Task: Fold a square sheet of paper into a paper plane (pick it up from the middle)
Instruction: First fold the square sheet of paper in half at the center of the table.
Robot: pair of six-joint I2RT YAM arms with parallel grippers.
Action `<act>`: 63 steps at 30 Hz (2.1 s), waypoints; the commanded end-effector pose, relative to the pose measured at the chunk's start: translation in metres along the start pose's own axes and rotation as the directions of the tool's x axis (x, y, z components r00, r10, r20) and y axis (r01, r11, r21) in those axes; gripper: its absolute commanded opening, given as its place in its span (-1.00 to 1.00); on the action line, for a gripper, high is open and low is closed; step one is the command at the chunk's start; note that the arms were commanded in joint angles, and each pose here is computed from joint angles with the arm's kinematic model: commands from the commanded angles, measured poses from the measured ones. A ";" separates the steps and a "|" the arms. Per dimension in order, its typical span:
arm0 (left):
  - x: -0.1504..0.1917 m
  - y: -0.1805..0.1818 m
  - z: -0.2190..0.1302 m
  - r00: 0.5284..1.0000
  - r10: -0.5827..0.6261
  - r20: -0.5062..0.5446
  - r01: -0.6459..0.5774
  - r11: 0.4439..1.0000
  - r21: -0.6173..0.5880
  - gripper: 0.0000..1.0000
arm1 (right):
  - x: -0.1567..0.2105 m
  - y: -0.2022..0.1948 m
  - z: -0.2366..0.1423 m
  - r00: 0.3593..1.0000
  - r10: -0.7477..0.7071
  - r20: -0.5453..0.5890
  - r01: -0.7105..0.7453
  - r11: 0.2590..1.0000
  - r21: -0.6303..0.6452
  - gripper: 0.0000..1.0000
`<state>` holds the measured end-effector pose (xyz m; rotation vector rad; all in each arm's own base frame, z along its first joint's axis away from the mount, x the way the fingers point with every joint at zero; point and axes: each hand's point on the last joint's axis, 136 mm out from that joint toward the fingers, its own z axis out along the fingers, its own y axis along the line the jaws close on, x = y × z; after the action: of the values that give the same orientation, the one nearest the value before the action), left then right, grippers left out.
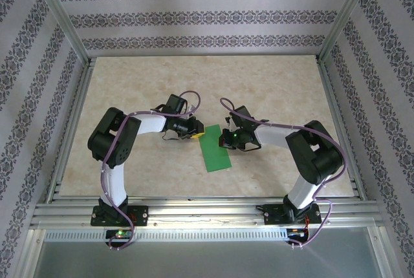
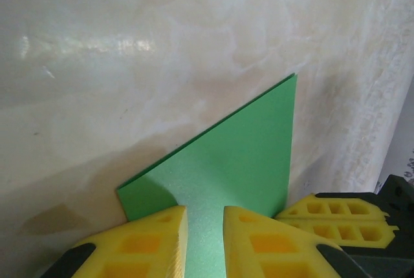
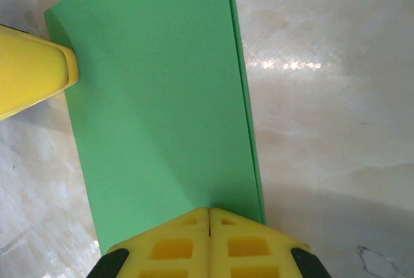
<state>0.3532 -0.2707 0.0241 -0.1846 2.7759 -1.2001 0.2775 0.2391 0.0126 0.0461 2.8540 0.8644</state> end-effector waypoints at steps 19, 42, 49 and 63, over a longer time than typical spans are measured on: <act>-0.056 0.014 -0.028 0.976 -0.158 0.149 0.166 0.985 -0.047 -0.50 | 0.044 -0.049 0.006 0.986 0.112 -0.120 -0.091 0.982 0.164 -1.00; 0.080 -0.025 0.014 0.998 -0.002 -0.059 0.005 0.998 0.056 -0.89 | 0.043 -0.051 0.004 0.987 0.130 -0.095 -0.113 0.980 0.166 -1.00; 0.097 0.008 0.016 0.997 -0.012 -0.075 0.011 1.000 -0.018 -0.87 | 0.045 -0.053 0.004 0.986 0.134 -0.095 -0.117 0.978 0.173 -1.00; 0.116 -0.054 -0.006 0.991 0.096 -0.090 -0.089 0.993 0.078 -0.83 | 0.043 -0.051 0.002 0.988 0.133 -0.084 -0.117 0.978 0.171 -1.00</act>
<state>0.2542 -0.3118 0.0597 -0.0275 2.7515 -1.3111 0.2730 0.2365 0.0128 0.1068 2.8467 0.8816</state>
